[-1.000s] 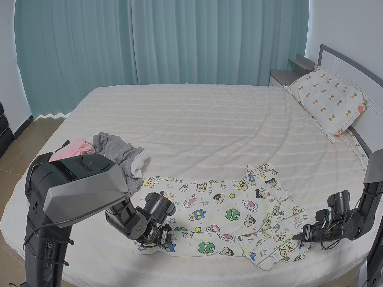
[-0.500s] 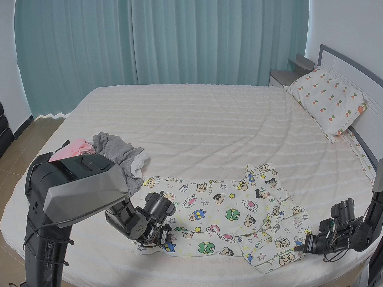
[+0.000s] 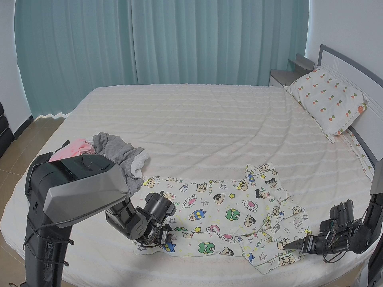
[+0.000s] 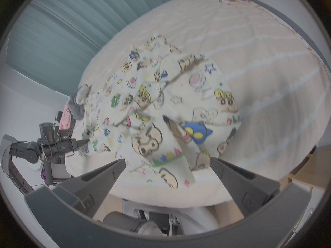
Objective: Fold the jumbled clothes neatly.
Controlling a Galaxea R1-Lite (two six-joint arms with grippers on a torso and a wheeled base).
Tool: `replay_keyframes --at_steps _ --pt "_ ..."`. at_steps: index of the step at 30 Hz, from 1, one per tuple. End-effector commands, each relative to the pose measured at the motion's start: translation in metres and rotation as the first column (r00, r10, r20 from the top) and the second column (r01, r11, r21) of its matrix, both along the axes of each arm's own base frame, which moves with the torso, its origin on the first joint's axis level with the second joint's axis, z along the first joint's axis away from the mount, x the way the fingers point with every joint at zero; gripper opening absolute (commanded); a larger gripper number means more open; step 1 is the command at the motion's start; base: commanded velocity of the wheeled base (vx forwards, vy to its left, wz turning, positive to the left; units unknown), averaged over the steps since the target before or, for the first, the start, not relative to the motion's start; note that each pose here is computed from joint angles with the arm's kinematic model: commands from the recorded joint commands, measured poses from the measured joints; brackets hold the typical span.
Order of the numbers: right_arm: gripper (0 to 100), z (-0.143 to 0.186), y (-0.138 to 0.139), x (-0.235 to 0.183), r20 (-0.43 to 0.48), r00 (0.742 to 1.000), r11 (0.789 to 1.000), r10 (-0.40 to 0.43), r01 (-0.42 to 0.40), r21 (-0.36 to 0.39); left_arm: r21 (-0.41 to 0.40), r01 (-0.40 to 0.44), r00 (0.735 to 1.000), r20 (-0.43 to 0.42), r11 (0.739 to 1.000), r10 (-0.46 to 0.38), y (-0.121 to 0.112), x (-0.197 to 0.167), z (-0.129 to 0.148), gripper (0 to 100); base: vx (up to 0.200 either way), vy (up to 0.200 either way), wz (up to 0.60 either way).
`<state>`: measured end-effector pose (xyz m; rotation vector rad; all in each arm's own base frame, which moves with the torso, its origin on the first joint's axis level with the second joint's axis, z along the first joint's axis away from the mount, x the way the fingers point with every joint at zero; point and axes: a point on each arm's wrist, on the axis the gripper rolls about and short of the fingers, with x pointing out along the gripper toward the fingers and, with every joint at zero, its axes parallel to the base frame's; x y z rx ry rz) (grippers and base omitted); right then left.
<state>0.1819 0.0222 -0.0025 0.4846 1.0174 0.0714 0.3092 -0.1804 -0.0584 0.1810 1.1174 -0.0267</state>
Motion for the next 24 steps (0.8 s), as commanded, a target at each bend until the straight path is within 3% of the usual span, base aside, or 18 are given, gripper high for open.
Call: replay_keyframes --at_steps 1,8,16,24 --pt "100 0.007 -0.011 0.011 0.129 0.992 1.0 -0.011 0.01 0.011 0.001 0.001 1.0 -0.001 1.0 -0.001 0.0 0.0 0.0 100 0.0 0.0 0.0" --pt "100 -0.044 -0.03 0.031 0.123 0.976 0.984 0.179 -0.179 -0.006 -0.002 -0.004 1.0 -0.001 1.0 0.004 0.0 0.0 0.0 100 0.0 0.0 0.0" --pt "100 -0.072 -0.025 0.041 0.174 0.945 0.96 0.278 -0.278 -0.024 -0.003 -0.007 1.0 -0.001 1.0 0.007 0.0 0.0 0.0 100 0.0 0.0 0.0" --pt "100 -0.071 -0.013 0.045 0.212 0.912 0.933 0.352 -0.36 0.002 -0.003 -0.006 1.0 -0.001 1.0 0.006 -0.001 -0.001 0.0 100 0.0 0.0 0.0"
